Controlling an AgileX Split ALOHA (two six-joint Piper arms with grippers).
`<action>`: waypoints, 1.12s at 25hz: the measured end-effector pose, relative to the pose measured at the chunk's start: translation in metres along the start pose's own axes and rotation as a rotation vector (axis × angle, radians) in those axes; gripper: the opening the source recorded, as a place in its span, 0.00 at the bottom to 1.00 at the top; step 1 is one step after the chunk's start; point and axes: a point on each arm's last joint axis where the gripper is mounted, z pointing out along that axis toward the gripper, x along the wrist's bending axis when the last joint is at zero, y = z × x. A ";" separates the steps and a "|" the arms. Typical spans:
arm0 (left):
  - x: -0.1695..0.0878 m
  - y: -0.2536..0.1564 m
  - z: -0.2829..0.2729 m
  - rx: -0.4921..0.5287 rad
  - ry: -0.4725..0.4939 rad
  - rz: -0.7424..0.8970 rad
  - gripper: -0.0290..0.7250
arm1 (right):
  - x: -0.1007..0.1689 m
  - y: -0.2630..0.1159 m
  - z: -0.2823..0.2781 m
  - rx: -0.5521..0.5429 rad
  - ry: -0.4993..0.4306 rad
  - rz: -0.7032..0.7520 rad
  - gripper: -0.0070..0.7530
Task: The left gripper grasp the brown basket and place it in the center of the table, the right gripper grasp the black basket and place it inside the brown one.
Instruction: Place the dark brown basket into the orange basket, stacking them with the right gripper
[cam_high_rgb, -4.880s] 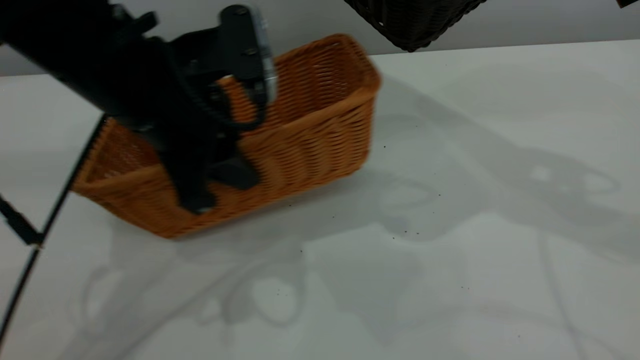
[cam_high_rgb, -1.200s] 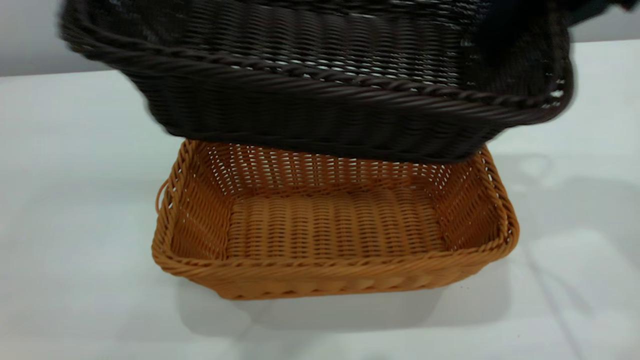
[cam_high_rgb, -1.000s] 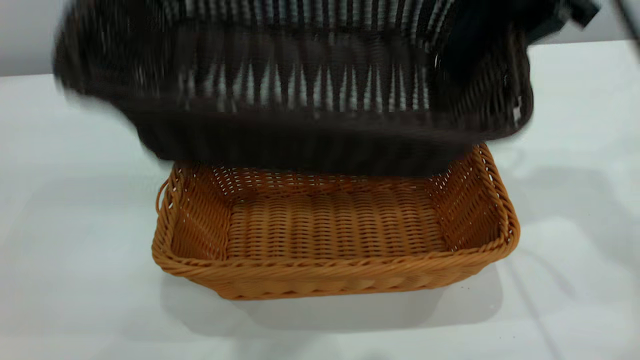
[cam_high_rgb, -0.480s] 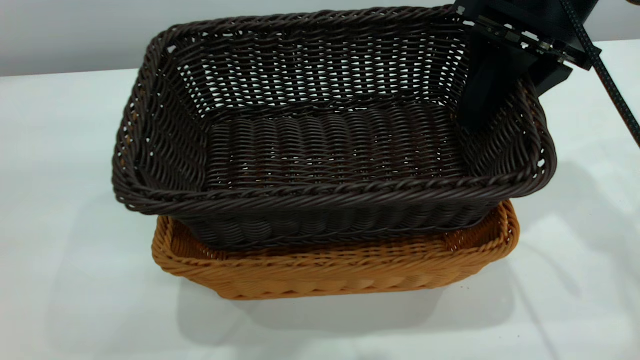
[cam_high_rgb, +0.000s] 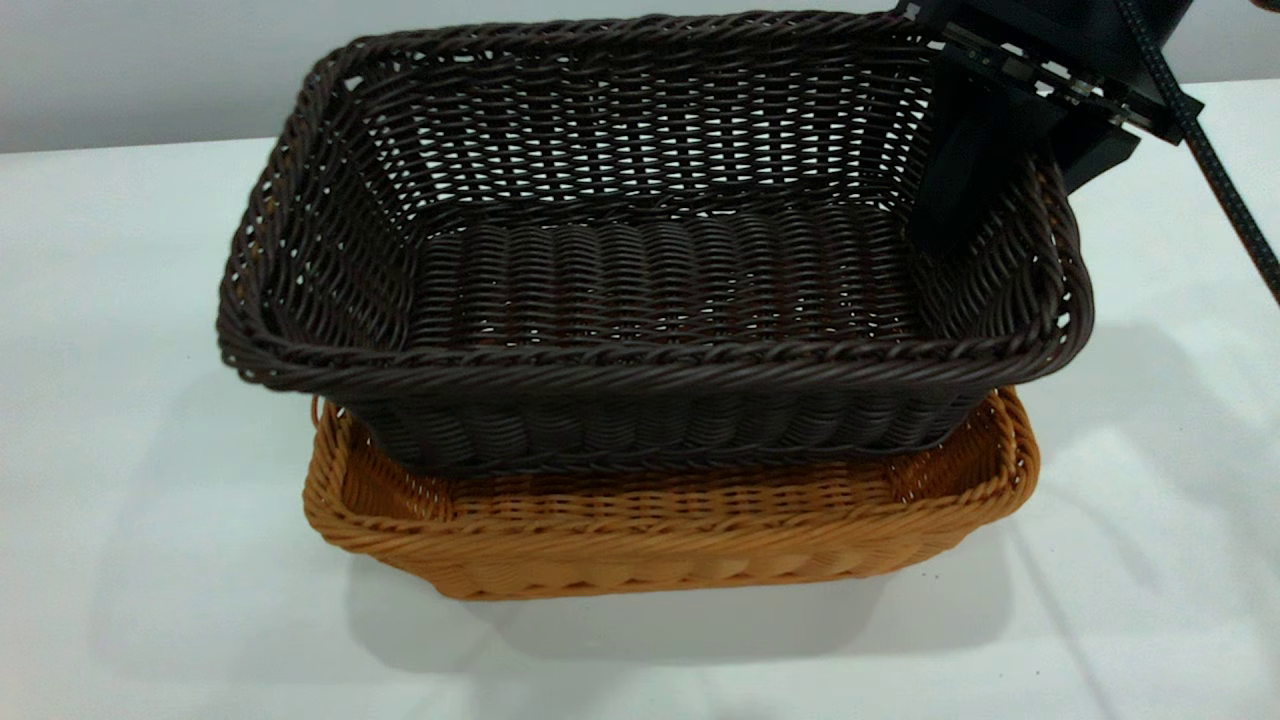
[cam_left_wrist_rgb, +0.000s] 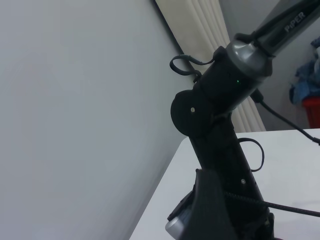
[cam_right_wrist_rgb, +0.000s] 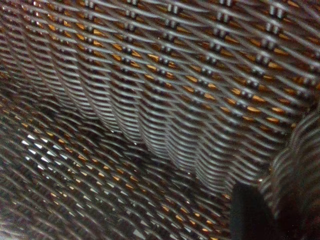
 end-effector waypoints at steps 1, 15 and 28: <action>0.000 0.000 0.000 0.000 0.000 0.000 0.66 | 0.000 0.000 0.000 -0.001 0.001 0.000 0.28; 0.000 0.000 0.000 0.000 0.001 0.003 0.66 | 0.018 -0.002 0.012 0.037 -0.031 -0.034 0.28; 0.000 0.000 0.000 -0.001 0.005 0.002 0.66 | 0.011 -0.002 0.041 0.143 -0.142 -0.018 0.27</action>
